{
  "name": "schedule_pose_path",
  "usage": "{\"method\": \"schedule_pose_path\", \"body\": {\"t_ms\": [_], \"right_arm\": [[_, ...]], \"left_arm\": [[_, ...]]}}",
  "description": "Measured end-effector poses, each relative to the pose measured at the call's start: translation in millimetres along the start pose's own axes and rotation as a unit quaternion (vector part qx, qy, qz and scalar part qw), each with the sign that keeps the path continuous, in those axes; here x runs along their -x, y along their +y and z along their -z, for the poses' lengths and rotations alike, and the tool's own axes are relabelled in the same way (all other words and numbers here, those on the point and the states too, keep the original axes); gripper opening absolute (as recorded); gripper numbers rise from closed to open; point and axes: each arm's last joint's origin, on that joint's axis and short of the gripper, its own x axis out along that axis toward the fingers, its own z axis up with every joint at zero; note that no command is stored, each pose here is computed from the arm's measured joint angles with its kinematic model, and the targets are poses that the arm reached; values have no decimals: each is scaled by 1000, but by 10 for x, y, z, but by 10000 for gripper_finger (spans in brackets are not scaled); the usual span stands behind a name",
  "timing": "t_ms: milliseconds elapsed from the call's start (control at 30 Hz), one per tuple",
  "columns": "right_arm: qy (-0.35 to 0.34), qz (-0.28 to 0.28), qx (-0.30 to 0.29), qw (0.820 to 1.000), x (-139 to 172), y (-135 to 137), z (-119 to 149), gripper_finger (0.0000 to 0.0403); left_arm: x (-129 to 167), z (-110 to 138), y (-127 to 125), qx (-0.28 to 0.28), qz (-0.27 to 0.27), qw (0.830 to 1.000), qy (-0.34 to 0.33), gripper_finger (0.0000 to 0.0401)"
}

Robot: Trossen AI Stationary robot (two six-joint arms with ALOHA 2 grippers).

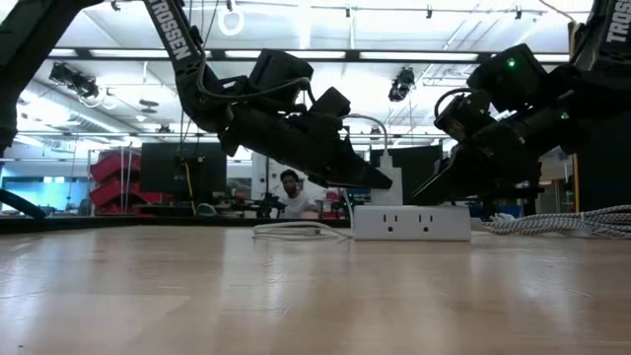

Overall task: Insert USB
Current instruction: Remove the white charger adapter from the white outlet extension

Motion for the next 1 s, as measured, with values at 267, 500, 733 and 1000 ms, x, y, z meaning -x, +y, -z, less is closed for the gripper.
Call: {"method": "schedule_pose_path", "body": {"t_ms": [267, 500, 733, 1000], "right_arm": [[8, 4, -1, 1000, 1, -2, 11, 116], [8, 8, -1, 1000, 0, -4, 5, 109], [12, 8, -2, 1000, -3, -3, 18, 107], [16, 9, -14, 1000, 0, -7, 27, 102]], "left_arm": [[8, -45, 1, 0, -1, 1000, -25, 73], [54, -146, 3, -3, -4, 999, -40, 73], [56, -122, -1, 2, -2, 1000, -17, 73], [62, -162, 5, 6, -2, 999, -36, 73]]}}
